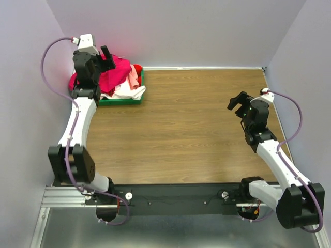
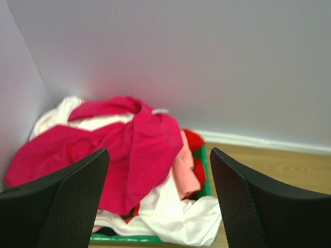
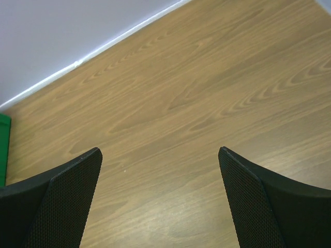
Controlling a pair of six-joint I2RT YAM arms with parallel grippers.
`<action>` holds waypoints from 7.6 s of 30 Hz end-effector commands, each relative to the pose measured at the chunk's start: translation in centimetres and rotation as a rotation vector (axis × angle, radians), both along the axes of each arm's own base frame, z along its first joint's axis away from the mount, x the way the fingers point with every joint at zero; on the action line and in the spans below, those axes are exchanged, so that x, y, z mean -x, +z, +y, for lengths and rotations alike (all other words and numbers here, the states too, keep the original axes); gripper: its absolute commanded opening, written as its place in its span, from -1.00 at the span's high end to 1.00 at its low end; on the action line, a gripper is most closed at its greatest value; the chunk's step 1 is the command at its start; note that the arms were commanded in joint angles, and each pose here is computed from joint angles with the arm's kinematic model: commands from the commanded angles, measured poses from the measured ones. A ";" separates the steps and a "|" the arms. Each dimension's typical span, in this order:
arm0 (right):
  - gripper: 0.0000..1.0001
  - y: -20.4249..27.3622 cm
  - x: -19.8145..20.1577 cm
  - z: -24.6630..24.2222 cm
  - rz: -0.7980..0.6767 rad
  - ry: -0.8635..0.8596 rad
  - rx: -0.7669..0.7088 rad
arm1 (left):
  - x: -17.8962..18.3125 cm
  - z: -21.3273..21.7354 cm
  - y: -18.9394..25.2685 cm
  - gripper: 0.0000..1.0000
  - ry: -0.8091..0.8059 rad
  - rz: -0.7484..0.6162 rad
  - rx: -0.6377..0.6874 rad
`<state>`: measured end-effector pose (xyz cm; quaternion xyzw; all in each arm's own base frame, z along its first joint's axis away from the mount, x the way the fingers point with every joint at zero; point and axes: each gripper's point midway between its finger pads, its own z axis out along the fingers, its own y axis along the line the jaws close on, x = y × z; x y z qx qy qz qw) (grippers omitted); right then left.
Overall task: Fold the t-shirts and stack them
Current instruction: Grab the tshirt from the pile, then move the tshirt to the center of the board, then flatten the tshirt out
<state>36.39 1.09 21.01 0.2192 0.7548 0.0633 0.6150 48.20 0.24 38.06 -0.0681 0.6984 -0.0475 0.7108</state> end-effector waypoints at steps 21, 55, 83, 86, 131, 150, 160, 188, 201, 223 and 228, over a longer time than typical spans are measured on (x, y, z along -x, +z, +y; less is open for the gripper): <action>-1.00 3.4 0.9 0.6 -0.081 0.045 0.015 | -13.4 2.8 -22.9 -0.61 0.081 0.547 -0.019; -0.99 3.9 1.2 1.3 -0.105 0.069 -0.048 | 9.2 -12.8 17.2 1.00 -0.387 -0.278 -0.065; -0.99 0.7 2.3 3.9 0.034 0.201 -0.100 | -3.2 -32.7 -6.2 -0.18 -0.846 0.191 -0.004; -0.93 -1.6 1.8 5.2 0.111 0.261 -0.126 | -0.8 -30.6 -8.5 -0.22 -0.700 0.207 -0.029; -0.45 -16.9 -2.3 14.2 0.521 0.430 -0.116 | 19.7 -34.9 -33.6 -0.33 -0.744 0.732 -0.149; 0.99 -15.5 -2.3 13.9 0.499 0.426 -0.099 | 18.5 -31.1 -33.9 1.00 -0.524 0.740 -0.278; 0.99 -3.1 -1.7 10.8 0.288 0.339 -0.004 | 15.0 -28.7 -16.9 1.00 -0.549 0.424 -0.114; 0.99 1.0 0.2 5.3 0.212 0.087 0.079 | 0.6 -24.5 -14.9 1.00 -0.654 0.259 0.049; 0.99 -5.8 -3.2 4.6 0.368 -0.024 0.134 | -4.0 -25.6 -17.1 -0.10 -0.522 0.304 -0.002; -0.42 -7.7 -1.2 6.1 0.404 0.083 0.085 | 9.5 -24.7 -34.2 -0.16 -0.462 0.709 -0.134; -0.45 -7.1 -0.9 5.9 0.386 0.079 0.086 | 10.0 -26.3 -34.5 -0.17 -0.492 0.716 -0.142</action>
